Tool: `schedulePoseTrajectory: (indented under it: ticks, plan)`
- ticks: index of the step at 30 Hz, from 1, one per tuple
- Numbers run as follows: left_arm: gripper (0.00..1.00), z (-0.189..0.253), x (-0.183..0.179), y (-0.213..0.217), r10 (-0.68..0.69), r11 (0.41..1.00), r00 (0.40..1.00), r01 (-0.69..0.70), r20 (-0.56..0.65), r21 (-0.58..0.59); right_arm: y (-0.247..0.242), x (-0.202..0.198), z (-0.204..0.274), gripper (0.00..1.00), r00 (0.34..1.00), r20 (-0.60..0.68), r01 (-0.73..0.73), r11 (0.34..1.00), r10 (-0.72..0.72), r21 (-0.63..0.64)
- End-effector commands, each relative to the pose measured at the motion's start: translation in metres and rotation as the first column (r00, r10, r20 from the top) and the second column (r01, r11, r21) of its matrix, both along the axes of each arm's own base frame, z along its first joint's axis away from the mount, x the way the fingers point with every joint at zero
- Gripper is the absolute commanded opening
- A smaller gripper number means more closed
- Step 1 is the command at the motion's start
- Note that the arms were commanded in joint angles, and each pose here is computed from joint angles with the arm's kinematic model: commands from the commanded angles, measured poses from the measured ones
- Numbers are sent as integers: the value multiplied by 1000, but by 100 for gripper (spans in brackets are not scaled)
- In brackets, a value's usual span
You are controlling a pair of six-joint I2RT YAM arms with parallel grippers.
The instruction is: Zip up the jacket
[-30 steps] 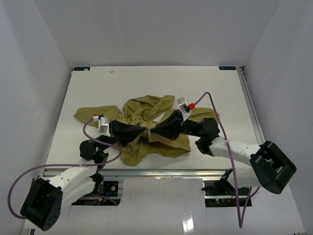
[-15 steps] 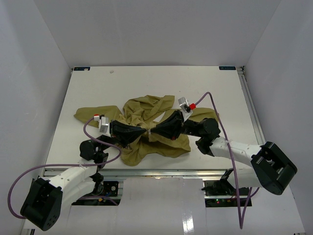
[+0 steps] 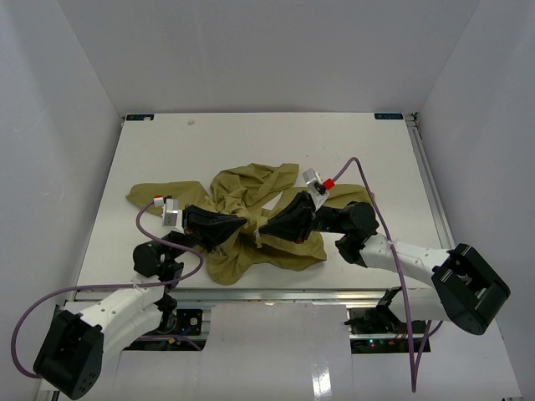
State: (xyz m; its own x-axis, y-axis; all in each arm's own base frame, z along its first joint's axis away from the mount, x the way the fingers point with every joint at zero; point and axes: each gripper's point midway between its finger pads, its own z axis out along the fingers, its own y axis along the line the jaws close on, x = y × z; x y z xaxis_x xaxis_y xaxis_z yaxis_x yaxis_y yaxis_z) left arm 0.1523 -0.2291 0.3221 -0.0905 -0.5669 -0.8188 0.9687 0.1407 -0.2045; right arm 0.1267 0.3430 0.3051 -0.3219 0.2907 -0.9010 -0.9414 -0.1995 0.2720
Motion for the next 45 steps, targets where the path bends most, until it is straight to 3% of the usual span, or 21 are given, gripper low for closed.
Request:
schedulePoseTrajectory:
  ticks: [1, 45]
  plan:
    - [0, 76, -68, 41, 54, 961, 913, 62, 403, -269, -13, -20, 41, 8, 983, 181, -63, 985, 34, 160]
    - [0, 71, -72, 37, 9, 965, 919, 95, 395, -244, -7, -11, 57, 8, 985, 169, -58, 978, 23, 202]
